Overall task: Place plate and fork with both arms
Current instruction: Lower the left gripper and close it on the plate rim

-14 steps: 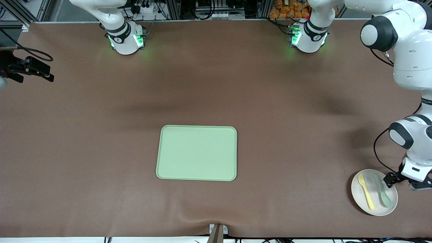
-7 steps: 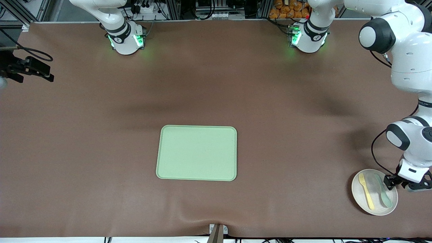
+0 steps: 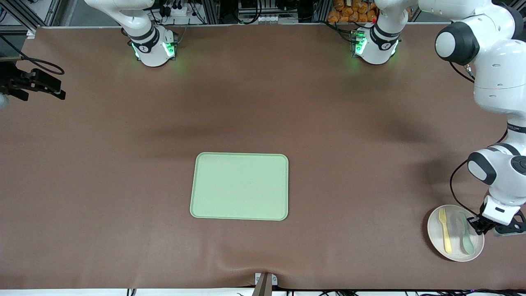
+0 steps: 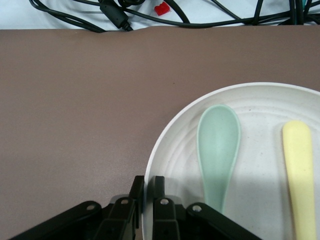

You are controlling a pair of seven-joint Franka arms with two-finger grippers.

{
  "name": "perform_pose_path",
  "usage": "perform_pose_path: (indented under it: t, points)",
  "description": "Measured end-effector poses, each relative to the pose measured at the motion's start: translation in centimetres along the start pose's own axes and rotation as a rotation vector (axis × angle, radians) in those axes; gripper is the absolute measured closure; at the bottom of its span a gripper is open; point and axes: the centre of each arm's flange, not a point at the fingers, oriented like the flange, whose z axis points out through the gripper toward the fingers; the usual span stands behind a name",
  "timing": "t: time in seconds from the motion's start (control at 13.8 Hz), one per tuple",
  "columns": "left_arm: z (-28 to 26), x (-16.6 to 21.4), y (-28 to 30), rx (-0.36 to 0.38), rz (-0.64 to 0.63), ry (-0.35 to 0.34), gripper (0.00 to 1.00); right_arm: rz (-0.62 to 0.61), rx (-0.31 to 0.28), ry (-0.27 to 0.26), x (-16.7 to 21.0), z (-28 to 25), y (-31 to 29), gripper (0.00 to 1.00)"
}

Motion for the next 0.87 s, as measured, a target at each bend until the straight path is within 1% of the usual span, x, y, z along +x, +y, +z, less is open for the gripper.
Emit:
perform_pose_path:
  t: [0.15, 0.22, 0.36, 0.65, 0.87]
  points:
    - [-0.5, 0.6, 0.3, -0.009, -0.003, 0.014, 0.9, 0.0, 0.0, 0.0, 0.0, 0.0, 0.0, 0.0]
    - [-1.1, 1.2, 0.9, -0.026, -0.009, 0.026, 0.94, 0.0, 0.0, 0.0, 0.0, 0.0, 0.0, 0.0]
    - [-2.6, 2.4, 2.0, -0.066, -0.022, 0.035, 0.94, 0.0, 0.0, 0.0, 0.0, 0.0, 0.0, 0.0]
    - [-6.1, 4.1, 5.7, -0.151, -0.082, -0.019, 0.95, 0.0, 0.0, 0.0, 0.0, 0.0, 0.0, 0.0]
    - [-7.5, 3.9, 7.6, -0.193, -0.123, -0.043, 0.95, 0.0, 0.0, 0.0, 0.0, 0.0, 0.0, 0.0]
